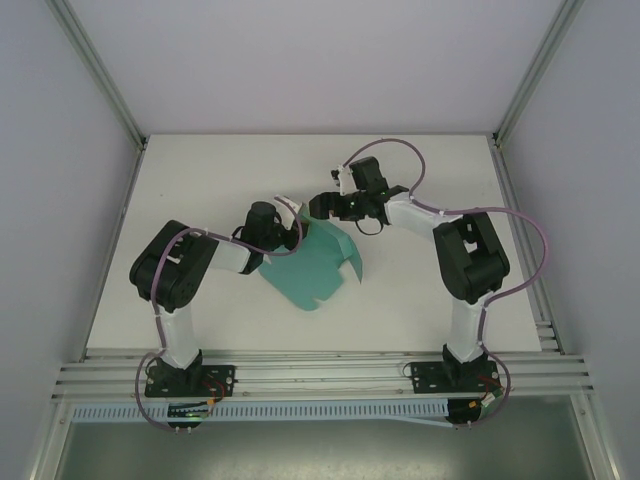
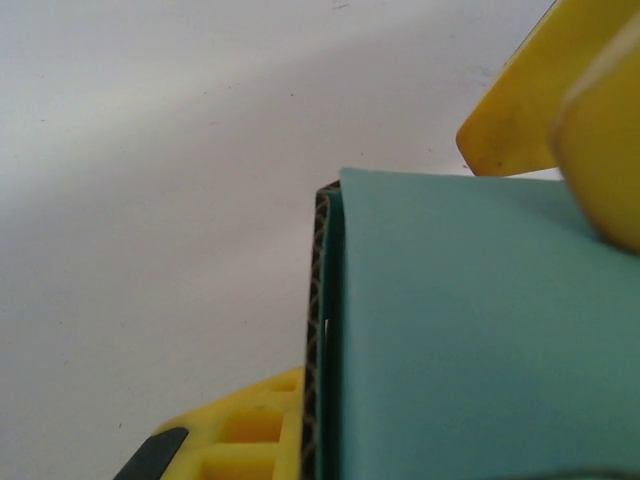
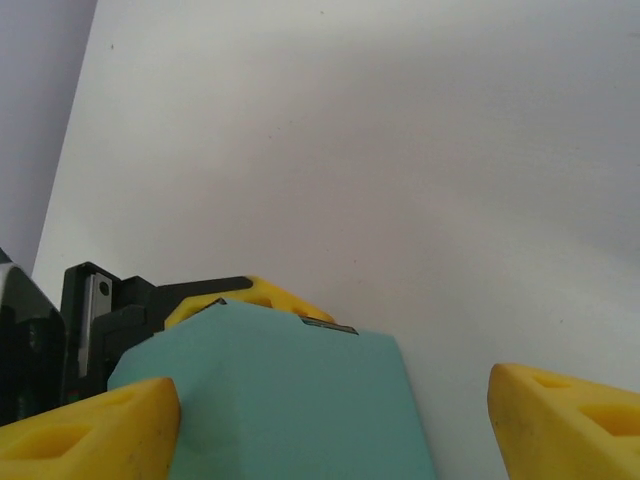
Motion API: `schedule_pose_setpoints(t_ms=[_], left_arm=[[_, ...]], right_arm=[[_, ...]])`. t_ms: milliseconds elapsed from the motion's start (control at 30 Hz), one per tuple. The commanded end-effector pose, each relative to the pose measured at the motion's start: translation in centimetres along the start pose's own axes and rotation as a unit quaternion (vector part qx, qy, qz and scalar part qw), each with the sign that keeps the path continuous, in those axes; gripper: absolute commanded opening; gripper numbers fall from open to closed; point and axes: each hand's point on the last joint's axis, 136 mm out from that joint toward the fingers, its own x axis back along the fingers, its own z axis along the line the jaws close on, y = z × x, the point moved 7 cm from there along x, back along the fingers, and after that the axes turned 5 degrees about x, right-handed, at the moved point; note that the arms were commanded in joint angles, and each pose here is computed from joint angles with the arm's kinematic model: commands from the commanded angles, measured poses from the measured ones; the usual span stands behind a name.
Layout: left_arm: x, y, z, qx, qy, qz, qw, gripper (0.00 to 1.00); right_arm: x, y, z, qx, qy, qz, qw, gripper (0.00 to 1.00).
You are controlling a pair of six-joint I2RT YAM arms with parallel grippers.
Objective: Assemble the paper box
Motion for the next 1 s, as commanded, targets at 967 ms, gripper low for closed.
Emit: schedule_pose_setpoints(t_ms=[967], left_arm=[[-1.0,-0.5,0.2,-0.005,0.001,0.018,1.000,0.00]], right_arm=[[-2.4,-11.2,-5.8,-0.044,-0.198,0.199,0.959,0.73]])
